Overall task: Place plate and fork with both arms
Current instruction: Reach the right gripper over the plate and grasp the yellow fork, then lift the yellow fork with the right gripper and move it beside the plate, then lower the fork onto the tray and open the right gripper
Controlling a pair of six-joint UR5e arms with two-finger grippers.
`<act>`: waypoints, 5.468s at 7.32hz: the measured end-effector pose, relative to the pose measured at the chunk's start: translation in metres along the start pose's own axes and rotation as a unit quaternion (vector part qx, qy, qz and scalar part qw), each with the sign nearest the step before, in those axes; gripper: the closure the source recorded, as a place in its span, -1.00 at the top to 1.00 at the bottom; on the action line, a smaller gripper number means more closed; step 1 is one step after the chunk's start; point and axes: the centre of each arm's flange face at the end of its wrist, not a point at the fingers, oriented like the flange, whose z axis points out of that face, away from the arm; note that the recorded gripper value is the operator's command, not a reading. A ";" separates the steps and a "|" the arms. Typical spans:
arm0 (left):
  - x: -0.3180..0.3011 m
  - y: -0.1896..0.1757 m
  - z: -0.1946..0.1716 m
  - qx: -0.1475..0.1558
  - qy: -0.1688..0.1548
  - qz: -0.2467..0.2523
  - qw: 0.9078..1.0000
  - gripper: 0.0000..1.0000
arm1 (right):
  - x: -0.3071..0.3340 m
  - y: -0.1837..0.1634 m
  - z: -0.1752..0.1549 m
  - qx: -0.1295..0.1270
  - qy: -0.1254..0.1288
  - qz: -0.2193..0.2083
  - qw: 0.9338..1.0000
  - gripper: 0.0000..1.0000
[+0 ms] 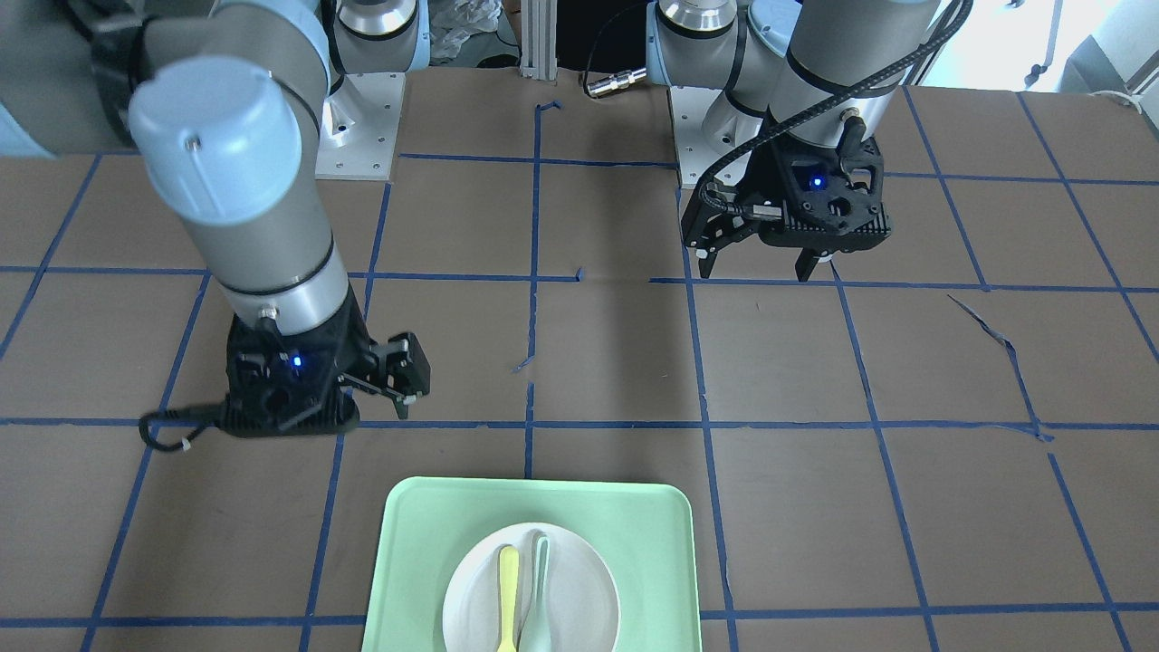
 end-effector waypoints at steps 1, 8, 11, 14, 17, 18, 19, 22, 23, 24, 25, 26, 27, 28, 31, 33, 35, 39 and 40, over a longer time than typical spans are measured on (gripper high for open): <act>0.000 0.002 0.003 -0.003 0.000 -0.001 1.000 1.00 | -0.014 -0.028 0.031 -0.006 -0.002 0.003 1.000 1.00; 0.002 0.005 0.014 -0.014 0.000 -0.003 1.000 1.00 | -0.083 -0.089 0.193 -0.024 -0.031 0.027 0.999 0.12; 0.002 0.005 0.015 -0.015 0.001 -0.003 1.000 1.00 | -0.099 -0.090 0.203 -0.025 -0.032 0.019 0.999 0.12; 0.003 0.004 0.016 -0.016 0.001 -0.001 1.000 1.00 | -0.108 -0.091 0.213 -0.027 -0.032 0.015 0.999 0.01; 0.003 0.004 0.017 -0.016 0.001 -0.001 1.000 1.00 | -0.108 -0.090 0.225 -0.034 -0.031 0.014 0.999 -0.36; 0.003 0.004 0.017 -0.017 0.001 -0.001 1.000 1.00 | -0.108 -0.090 0.226 -0.034 -0.031 0.014 0.999 -0.64; 0.003 0.004 0.017 -0.016 0.001 -0.002 1.000 1.00 | -0.108 -0.090 0.225 -0.034 -0.031 0.014 0.999 -0.88; 0.003 0.004 0.017 -0.016 0.001 -0.001 1.000 1.00 | -0.108 -0.090 0.222 -0.032 -0.029 0.014 0.999 -0.95; 0.003 0.004 0.017 -0.016 0.001 -0.001 1.000 1.00 | -0.108 -0.090 0.214 -0.028 -0.029 0.014 0.999 -0.95; 0.003 0.004 0.017 -0.016 0.001 -0.001 1.000 1.00 | -0.106 -0.090 0.194 -0.019 -0.030 0.015 0.999 -0.95; 0.003 0.004 0.016 -0.016 0.001 -0.001 1.000 1.00 | -0.103 -0.086 0.170 -0.009 -0.030 0.017 0.999 -0.96; 0.003 0.003 0.016 -0.015 0.001 -0.001 1.000 1.00 | -0.095 -0.078 0.157 -0.007 -0.024 0.020 0.999 -0.96; 0.003 0.003 0.016 -0.014 0.001 -0.001 1.000 1.00 | -0.083 -0.073 0.155 -0.007 -0.018 0.025 1.000 -0.96; 0.003 0.003 0.016 -0.014 0.001 -0.001 1.000 1.00 | -0.064 -0.071 0.159 -0.009 -0.015 0.028 0.999 -0.96; 0.003 0.003 0.018 -0.015 0.001 -0.001 1.000 1.00 | -0.005 -0.062 0.192 -0.017 -0.026 0.014 0.999 -0.96; 0.003 0.002 0.019 -0.016 0.001 -0.002 1.000 1.00 | -0.001 -0.054 0.209 -0.016 -0.043 0.008 0.999 -0.85; 0.003 0.004 0.022 -0.018 0.001 -0.002 1.000 1.00 | -0.001 -0.053 0.217 -0.018 -0.045 0.008 0.999 0.99; 0.002 0.006 0.022 -0.019 0.001 -0.001 1.000 1.00 | 0.001 -0.048 0.190 -0.008 -0.040 0.006 0.999 1.00; 0.002 0.006 0.022 -0.018 0.001 -0.001 1.000 1.00 | 0.003 -0.039 0.153 -0.002 -0.037 0.006 0.999 1.00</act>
